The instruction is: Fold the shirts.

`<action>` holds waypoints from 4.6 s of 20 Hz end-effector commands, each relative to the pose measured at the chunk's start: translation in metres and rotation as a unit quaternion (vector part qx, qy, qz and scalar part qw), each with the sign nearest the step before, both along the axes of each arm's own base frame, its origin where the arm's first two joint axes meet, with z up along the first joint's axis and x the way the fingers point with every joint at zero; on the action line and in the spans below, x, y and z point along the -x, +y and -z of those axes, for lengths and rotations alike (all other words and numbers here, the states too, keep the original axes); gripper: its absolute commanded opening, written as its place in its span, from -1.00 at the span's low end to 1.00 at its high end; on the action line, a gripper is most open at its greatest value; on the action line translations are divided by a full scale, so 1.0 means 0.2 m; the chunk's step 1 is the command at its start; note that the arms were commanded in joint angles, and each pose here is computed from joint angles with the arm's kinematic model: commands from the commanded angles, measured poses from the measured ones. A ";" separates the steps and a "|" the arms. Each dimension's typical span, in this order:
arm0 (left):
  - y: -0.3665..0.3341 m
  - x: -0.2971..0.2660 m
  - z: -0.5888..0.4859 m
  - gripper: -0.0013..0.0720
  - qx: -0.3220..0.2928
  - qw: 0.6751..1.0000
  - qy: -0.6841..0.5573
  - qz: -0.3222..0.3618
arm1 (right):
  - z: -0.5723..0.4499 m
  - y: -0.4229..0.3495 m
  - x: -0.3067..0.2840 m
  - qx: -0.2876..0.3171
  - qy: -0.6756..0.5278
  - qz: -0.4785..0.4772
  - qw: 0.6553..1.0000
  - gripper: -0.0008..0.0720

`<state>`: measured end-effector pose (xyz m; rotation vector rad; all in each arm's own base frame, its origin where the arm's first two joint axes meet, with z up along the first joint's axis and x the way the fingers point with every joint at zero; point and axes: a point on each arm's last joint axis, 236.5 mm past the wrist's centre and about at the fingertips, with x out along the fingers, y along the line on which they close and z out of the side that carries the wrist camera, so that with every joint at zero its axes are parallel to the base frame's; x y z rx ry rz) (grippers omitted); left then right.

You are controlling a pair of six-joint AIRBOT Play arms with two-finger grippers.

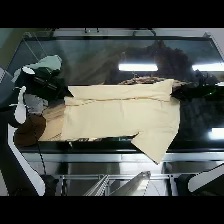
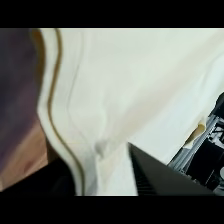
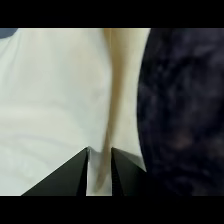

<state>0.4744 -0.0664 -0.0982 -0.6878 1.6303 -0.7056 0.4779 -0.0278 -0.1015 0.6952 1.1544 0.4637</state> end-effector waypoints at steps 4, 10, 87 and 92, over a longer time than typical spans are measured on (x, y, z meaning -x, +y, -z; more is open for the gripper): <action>0.08 0.03 -0.09 0.96 -0.016 0.999 0.032 -0.031 | -0.06 -0.14 0.19 0.087 0.076 -0.006 0.993 -0.14; 0.32 0.14 -0.39 0.97 -0.012 0.997 0.005 -0.071 | -0.27 -0.22 0.58 0.113 0.181 0.025 0.977 -0.18; 0.02 -0.03 -0.09 -0.06 -0.031 0.999 -0.006 -0.019 | -0.06 0.37 -0.17 -0.153 -0.002 0.101 0.983 -0.49; 0.19 -0.03 -0.24 0.99 -0.037 0.997 -0.005 -0.069 | -0.10 0.21 -0.03 -0.077 0.017 0.028 0.996 0.04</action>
